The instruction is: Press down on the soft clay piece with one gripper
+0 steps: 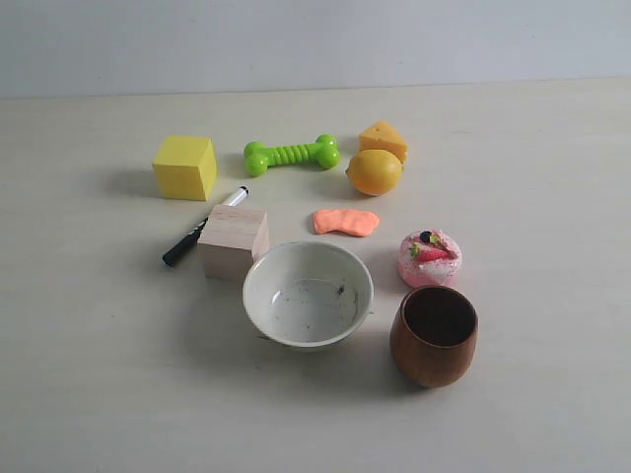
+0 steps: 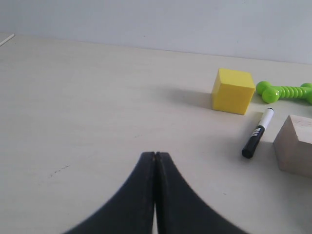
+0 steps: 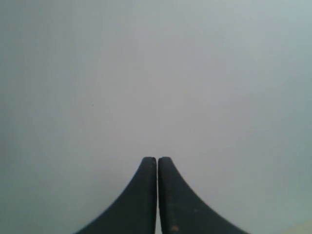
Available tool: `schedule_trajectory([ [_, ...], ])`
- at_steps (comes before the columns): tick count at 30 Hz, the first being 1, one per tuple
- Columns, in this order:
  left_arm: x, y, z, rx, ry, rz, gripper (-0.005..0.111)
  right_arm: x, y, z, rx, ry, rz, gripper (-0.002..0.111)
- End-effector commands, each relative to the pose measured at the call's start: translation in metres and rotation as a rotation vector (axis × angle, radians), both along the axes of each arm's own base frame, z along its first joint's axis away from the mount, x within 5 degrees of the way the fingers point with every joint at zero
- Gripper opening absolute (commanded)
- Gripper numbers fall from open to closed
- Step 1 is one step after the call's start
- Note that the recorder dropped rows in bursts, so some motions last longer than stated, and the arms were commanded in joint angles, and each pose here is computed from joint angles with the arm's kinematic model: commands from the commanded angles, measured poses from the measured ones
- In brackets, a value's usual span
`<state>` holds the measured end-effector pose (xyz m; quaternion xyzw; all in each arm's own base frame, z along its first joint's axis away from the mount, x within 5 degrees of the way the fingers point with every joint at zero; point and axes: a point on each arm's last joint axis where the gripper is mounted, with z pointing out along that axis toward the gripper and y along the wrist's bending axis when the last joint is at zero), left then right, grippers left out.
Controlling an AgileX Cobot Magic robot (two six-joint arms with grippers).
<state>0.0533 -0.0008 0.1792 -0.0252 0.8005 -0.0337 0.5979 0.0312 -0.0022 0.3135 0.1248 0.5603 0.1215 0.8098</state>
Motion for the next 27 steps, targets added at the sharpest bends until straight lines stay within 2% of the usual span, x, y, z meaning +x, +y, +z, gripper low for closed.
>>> schedule_trajectory([
  [1,0.0,-0.001,0.002,-0.006,-0.014,-0.007,0.0,-0.007,0.001,0.025,-0.004,0.06,0.003,0.003],
  [5,0.0,-0.001,0.002,-0.006,-0.014,-0.007,0.0,-0.004,0.001,0.047,-0.08,0.119,-0.018,0.003],
  [11,0.0,-0.001,0.002,-0.006,-0.014,-0.007,0.0,0.027,0.003,0.07,-0.164,0.338,0.016,0.003],
  [14,0.0,-0.001,0.002,-0.006,-0.014,-0.007,0.0,0.051,0.011,0.076,-0.205,0.475,0.132,0.003],
  [17,0.0,-0.001,0.002,-0.006,-0.014,-0.007,0.0,0.08,0.022,0.079,-0.262,0.629,0.307,0.003],
  [20,0.0,-0.001,0.002,-0.006,-0.014,-0.007,0.0,0.108,0.029,0.082,-0.248,0.734,0.438,0.003],
  [27,0.0,-0.001,0.002,-0.006,-0.014,-0.007,0.0,0.167,0.04,0.078,-0.188,0.907,0.6,0.003],
])
